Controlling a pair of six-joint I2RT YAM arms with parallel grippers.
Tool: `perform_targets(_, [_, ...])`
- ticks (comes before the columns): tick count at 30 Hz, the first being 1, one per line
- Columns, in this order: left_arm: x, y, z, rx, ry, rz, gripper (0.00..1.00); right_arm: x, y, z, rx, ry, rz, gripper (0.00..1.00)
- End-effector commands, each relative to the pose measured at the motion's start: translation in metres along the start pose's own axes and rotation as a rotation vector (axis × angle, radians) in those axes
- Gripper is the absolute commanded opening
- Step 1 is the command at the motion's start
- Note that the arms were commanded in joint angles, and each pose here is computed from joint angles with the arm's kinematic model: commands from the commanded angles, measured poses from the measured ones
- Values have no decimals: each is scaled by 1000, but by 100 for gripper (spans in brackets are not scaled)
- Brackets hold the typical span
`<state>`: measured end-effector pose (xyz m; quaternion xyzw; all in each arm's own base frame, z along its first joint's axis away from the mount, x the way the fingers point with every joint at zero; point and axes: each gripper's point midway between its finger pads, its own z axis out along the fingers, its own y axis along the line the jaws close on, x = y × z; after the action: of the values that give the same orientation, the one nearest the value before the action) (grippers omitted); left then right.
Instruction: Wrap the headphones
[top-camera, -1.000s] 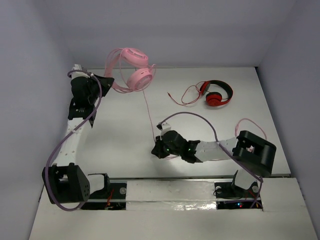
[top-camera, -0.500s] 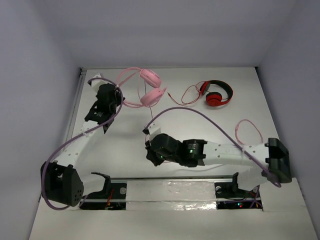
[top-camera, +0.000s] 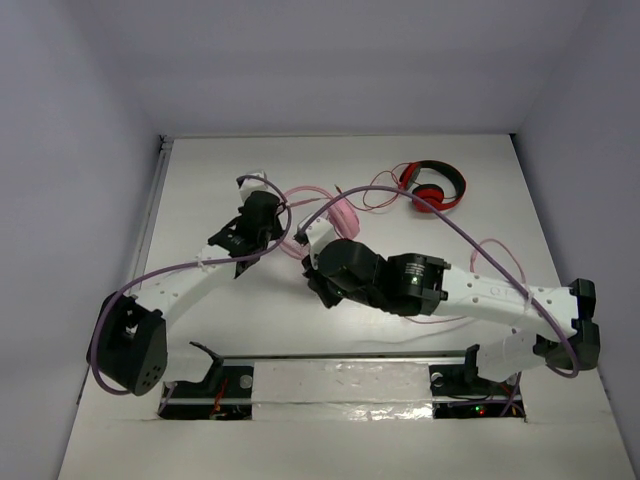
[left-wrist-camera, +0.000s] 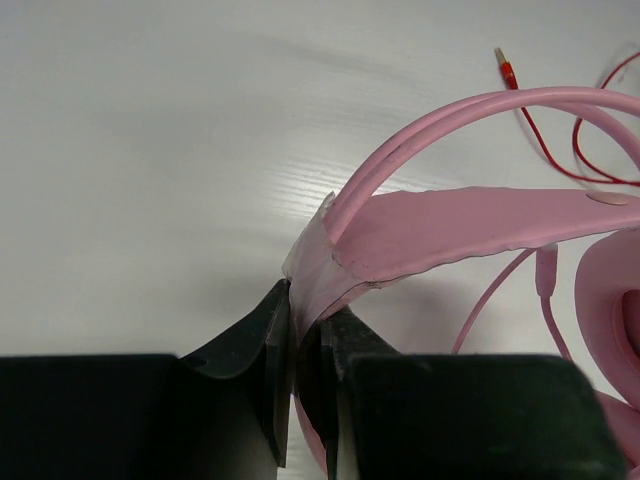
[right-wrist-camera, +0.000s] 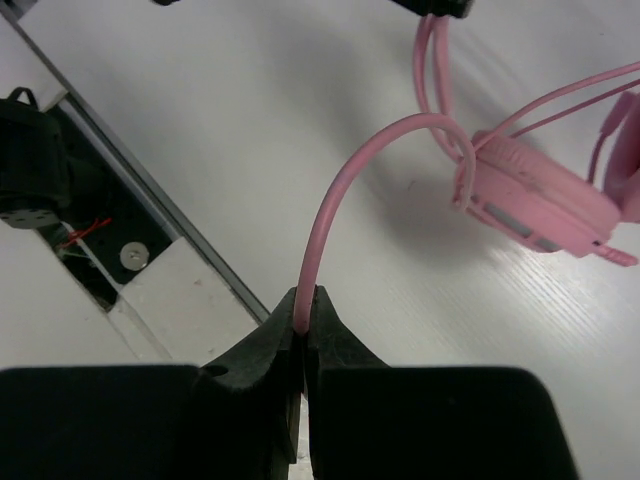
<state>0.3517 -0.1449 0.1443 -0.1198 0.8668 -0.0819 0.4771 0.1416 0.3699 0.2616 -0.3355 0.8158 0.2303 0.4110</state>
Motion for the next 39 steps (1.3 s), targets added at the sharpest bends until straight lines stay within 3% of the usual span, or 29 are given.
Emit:
perform_targets(1, [-29,-25,-8,102,-75,-28,0,-21,-26,-13,63,-40,-37,0])
perform_targets(9, [-2,-49,-23,245,39,51,0,-34,-82,-12,139,-57,-13,0])
perform_targets(17, [36,-77,-48,287,205,275,0,-45,-137,-10,235,-68,20,0])
perform_targets(21, [42,-90,-67,415,257,320,0,-47,-152,-13,270,-84,37,0])
perform_targets(30, [7,-86,-85,505,209,265,0,-33,-193,-42,490,-153,140,0])
perform_targets(32, [-7,-77,-82,504,188,238,0,-25,-196,-44,502,-169,161,0])
perform_targets(39, [-40,-90,-112,731,152,189,0,-19,-195,-33,474,-263,257,0])
